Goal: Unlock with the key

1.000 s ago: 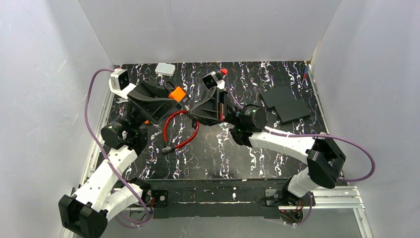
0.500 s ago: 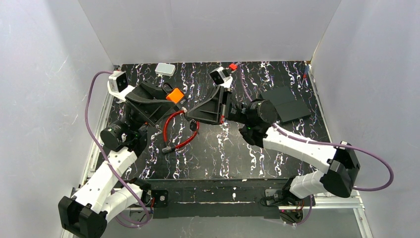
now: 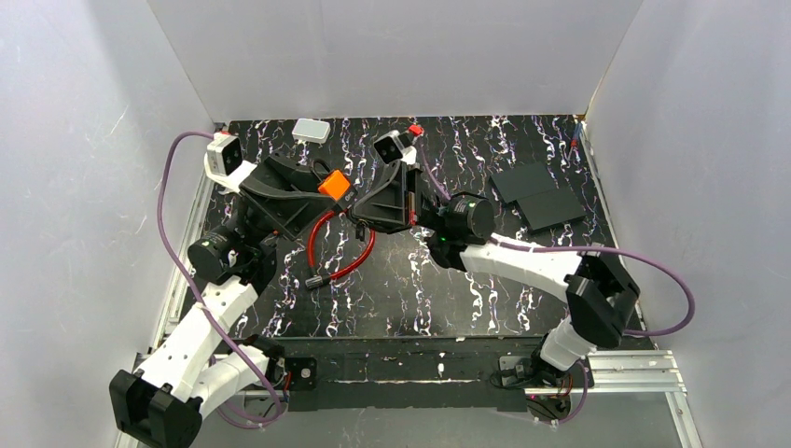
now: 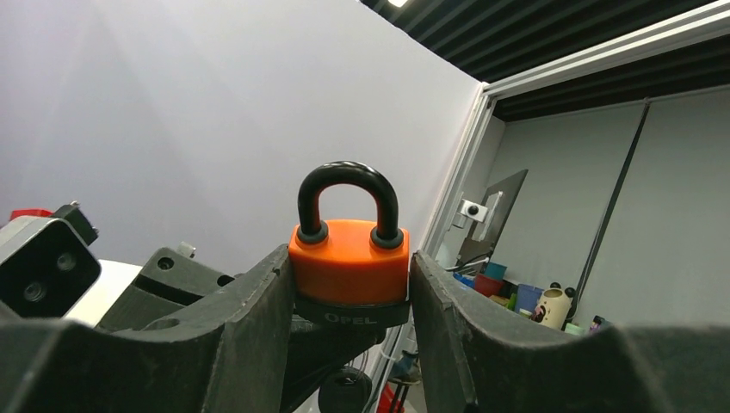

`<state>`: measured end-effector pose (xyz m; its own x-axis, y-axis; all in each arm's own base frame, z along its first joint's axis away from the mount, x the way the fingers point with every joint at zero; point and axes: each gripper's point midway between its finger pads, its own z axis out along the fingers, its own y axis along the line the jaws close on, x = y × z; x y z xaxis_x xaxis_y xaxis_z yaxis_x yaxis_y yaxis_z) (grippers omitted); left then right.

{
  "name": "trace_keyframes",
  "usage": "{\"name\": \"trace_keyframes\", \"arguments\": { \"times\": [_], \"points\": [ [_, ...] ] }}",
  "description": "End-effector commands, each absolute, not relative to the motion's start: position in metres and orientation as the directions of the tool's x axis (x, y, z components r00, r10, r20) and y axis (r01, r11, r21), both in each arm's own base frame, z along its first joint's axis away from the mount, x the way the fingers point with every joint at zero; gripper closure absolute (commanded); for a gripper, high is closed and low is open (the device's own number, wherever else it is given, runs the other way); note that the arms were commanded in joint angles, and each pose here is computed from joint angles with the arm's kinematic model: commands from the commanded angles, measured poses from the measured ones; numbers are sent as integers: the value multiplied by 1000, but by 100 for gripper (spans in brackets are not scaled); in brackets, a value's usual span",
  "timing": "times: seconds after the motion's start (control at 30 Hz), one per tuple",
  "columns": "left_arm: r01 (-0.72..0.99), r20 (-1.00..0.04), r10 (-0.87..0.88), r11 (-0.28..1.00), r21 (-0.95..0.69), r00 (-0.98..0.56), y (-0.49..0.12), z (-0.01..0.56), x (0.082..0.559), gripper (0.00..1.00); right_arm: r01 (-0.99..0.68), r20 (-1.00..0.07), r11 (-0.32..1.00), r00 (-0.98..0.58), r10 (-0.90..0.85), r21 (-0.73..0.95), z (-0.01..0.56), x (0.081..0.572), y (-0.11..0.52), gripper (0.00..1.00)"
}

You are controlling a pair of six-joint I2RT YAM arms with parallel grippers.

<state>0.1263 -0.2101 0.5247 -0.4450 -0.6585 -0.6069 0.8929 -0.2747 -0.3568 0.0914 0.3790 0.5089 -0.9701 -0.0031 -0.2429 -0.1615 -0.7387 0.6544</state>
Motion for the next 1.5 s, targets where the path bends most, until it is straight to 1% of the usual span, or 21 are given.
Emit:
{"name": "trace_keyframes", "arguments": {
  "times": [0.0,0.1,0.33,0.37,0.4,0.53,0.57,0.67,0.7,0.83,0.97,1.07,1.17,1.2,1.27,1.47],
  "points": [
    [917,-759,-526,-311,-249,-384,-220,509,90,100,-99,-138,-888,-990,41,449,563,109,339,99],
    [917,-760,-525,-311,-248,-384,-220,509,89,100,-104,-139,-883,-989,45,458,559,111,342,99],
    [909,-752,-519,-308,-281,-408,-222,502,95,100,-174,-149,-852,-982,114,494,552,116,344,99],
    [908,-751,-517,-307,-285,-411,-222,501,96,98,-190,-155,-847,-979,129,496,552,116,343,99],
    [906,-750,-515,-308,-290,-415,-223,500,97,90,-206,-162,-840,-976,142,502,552,116,343,99],
    [906,-749,-513,-293,-306,-419,-224,497,99,36,-258,-185,-799,-965,186,543,547,118,347,99],
    [907,-748,-515,-284,-312,-419,-224,496,101,26,-268,-188,-790,-963,195,552,545,119,349,99],
    [909,-749,-516,-260,-326,-416,-224,492,103,14,-275,-188,-780,-961,203,563,540,121,350,99],
    [910,-751,-515,-252,-329,-414,-224,491,104,11,-274,-186,-777,-961,204,566,538,122,350,99],
    [911,-755,-511,-217,-350,-411,-225,485,107,3,-290,-197,-766,-957,215,574,535,122,351,99],
    [915,-762,-510,-169,-367,-400,-224,477,110,2,-334,-227,-732,-942,245,594,534,123,353,99],
    [911,-763,-514,-102,-400,-392,-223,467,116,2,-401,-274,-676,-916,294,618,534,127,351,99],
    [901,-760,-527,-26,-433,-380,-220,458,125,2,-481,-325,-585,-876,358,653,529,138,350,99],
    [903,-779,-494,-29,-429,-386,-221,451,119,0,-505,-341,-551,-861,377,665,527,142,349,99],
    [899,-786,-481,-9,-439,-389,-221,444,119,1,-547,-374,-491,-832,410,678,523,148,347,99],
    [877,-783,-467,35,-480,-410,-220,425,125,1,-654,-502,-274,-733,460,705,505,163,350,99]
  ]
}}
